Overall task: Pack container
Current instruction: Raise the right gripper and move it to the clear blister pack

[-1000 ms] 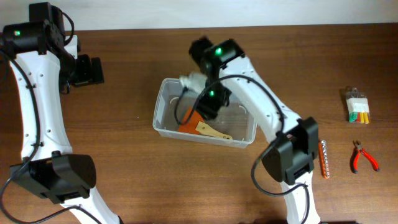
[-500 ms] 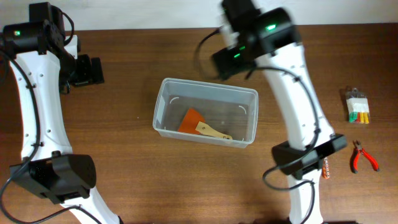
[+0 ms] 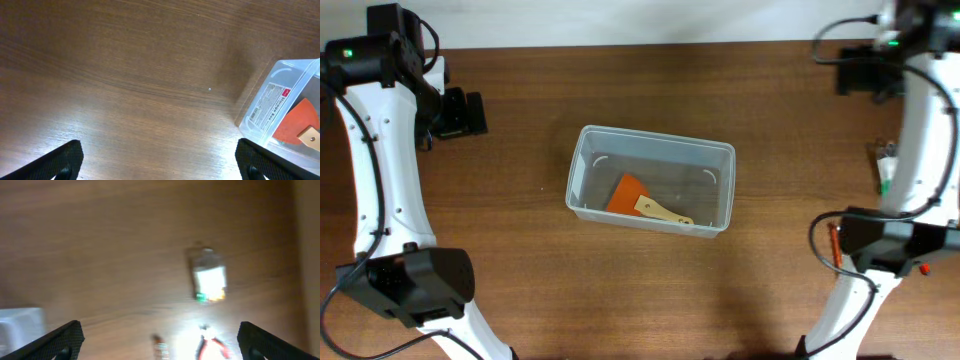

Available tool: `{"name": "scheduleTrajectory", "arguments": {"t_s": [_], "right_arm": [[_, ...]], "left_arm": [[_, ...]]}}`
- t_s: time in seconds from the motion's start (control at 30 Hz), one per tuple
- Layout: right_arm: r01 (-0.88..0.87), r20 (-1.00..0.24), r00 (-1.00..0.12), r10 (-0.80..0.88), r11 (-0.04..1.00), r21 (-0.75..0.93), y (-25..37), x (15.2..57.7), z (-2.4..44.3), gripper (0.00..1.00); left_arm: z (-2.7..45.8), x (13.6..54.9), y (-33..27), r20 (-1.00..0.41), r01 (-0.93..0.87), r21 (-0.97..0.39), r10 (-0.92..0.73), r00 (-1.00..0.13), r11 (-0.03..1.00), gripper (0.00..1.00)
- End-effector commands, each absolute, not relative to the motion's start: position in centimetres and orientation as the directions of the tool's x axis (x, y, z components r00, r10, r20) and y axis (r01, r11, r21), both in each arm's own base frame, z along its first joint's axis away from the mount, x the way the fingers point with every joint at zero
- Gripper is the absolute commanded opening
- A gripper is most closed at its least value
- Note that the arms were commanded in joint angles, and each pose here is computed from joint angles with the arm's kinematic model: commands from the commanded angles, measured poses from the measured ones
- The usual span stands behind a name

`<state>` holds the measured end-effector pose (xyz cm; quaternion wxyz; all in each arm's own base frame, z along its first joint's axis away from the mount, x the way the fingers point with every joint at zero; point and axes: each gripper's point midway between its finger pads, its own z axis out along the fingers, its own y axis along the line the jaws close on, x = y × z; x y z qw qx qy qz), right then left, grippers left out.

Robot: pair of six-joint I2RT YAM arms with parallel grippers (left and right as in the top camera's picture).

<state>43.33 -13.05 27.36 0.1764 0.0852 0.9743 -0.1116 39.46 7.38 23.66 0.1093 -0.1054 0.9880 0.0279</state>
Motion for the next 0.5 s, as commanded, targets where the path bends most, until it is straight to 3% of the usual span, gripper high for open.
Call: {"name": "scheduleTrajectory", "arguments": {"t_s": [0.0, 0.23, 0.47], "right_arm": [[0.185, -0.385, -0.918, 0.092, 0.96, -0.21, -16.1, 41.3, 29.3, 0.99], [0.343, -0.397, -0.883, 0.252, 0.922, -0.177, -23.8, 38.8, 28.4, 0.99], [0.221, -0.404, -0.9, 0.165, 0.971, -0.094, -26.8, 39.3, 26.0, 0.99]], "left_arm": [[24.1, 39.4, 7.8, -0.234, -0.211, 0.041, -0.196, -0.952, 0.977, 0.99], [24.1, 39.4, 7.8, -0.234, -0.211, 0.041, -0.196, -0.952, 0.977, 0.99], [24.1, 39.4, 7.8, -0.234, -0.211, 0.041, -0.196, -0.952, 0.977, 0.99]]}}
